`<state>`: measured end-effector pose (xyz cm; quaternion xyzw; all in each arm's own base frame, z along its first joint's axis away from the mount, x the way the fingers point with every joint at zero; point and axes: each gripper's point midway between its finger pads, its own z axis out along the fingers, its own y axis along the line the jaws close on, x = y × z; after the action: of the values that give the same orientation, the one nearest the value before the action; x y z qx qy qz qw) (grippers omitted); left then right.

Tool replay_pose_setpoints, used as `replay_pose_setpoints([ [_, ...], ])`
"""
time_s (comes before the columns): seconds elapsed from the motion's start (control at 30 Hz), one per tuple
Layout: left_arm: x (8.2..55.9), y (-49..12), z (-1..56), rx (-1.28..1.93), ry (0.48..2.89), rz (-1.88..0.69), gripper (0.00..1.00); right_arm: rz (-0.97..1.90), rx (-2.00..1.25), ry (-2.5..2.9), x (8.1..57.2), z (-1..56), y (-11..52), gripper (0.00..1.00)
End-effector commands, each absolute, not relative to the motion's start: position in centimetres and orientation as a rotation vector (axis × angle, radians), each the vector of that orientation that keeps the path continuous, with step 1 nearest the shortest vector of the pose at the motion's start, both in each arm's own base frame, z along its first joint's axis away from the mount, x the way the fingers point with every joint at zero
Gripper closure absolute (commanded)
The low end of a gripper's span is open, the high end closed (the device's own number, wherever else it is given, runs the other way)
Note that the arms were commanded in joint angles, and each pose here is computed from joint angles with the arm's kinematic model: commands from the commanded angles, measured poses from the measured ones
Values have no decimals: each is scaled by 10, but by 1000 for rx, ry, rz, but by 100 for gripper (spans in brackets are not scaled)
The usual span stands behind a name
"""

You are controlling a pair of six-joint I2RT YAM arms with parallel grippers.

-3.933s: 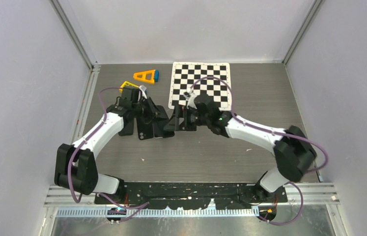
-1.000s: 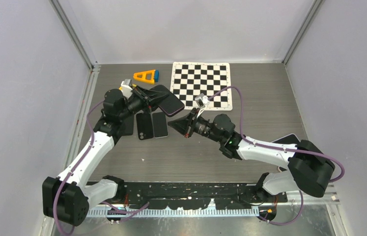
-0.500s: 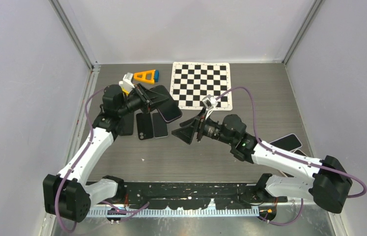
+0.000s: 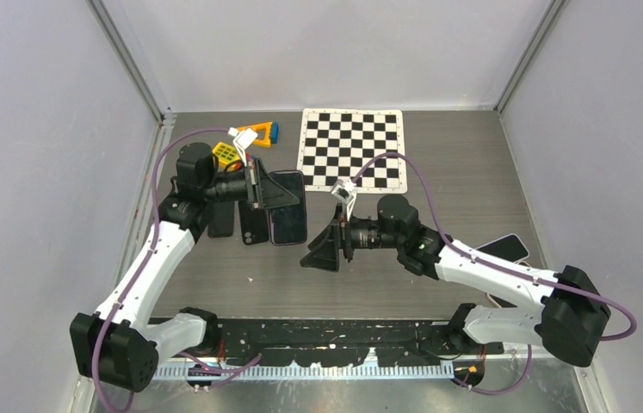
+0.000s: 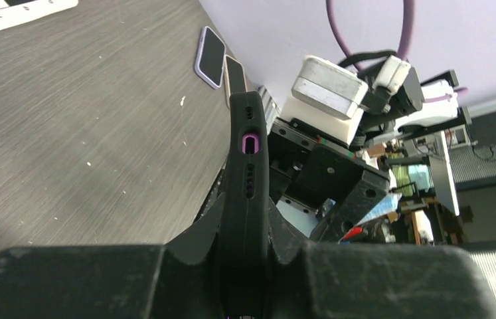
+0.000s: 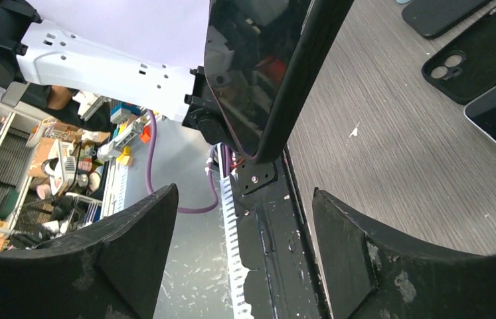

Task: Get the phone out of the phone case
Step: Remove the phone case from the phone.

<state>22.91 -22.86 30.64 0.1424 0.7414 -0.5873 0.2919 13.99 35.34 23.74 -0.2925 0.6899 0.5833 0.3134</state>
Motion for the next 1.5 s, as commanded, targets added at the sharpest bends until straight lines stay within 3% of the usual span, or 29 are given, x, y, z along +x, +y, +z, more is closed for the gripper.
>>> replay_pose_setpoints([
  [0.0, 204, -229, 333, 599, 1838, -1612, 100, 1588, -864, 1687, 138, 272, 363, 20],
  [0.07, 200, -229, 335, 631, 1825, -1630, 100, 1603, -894, 1673, 137, 274, 366, 23],
  [0.23, 192, -228, 337, 672, 1810, -1651, 100, 1675, -1007, 1640, 127, 273, 374, 52],
  [0.37, 190, -228, 338, 689, 1800, -1657, 100, 1696, -1052, 1624, 127, 270, 379, 66],
  [0.5, 189, -229, 336, 711, 1799, -1674, 100, 1719, -1076, 1595, 127, 273, 377, 66],
  [0.67, 188, -229, 328, 706, 1815, -1683, 100, 1724, -1069, 1556, 131, 278, 367, 49],
  [0.8, 188, -229, 324, 691, 1831, -1688, 100, 1721, -1067, 1541, 132, 282, 362, 46],
  [1.03, 191, -232, 326, 650, 1850, -1679, 100, 1761, -1129, 1498, 127, 285, 363, 72],
  [1.33, 192, -241, 331, 618, 1859, -1665, 100, 1767, -1137, 1498, 135, 284, 372, 72],
  [1.47, 201, -241, 332, 535, 1888, -1657, 100, 1752, -1088, 1469, 142, 288, 375, 81],
])
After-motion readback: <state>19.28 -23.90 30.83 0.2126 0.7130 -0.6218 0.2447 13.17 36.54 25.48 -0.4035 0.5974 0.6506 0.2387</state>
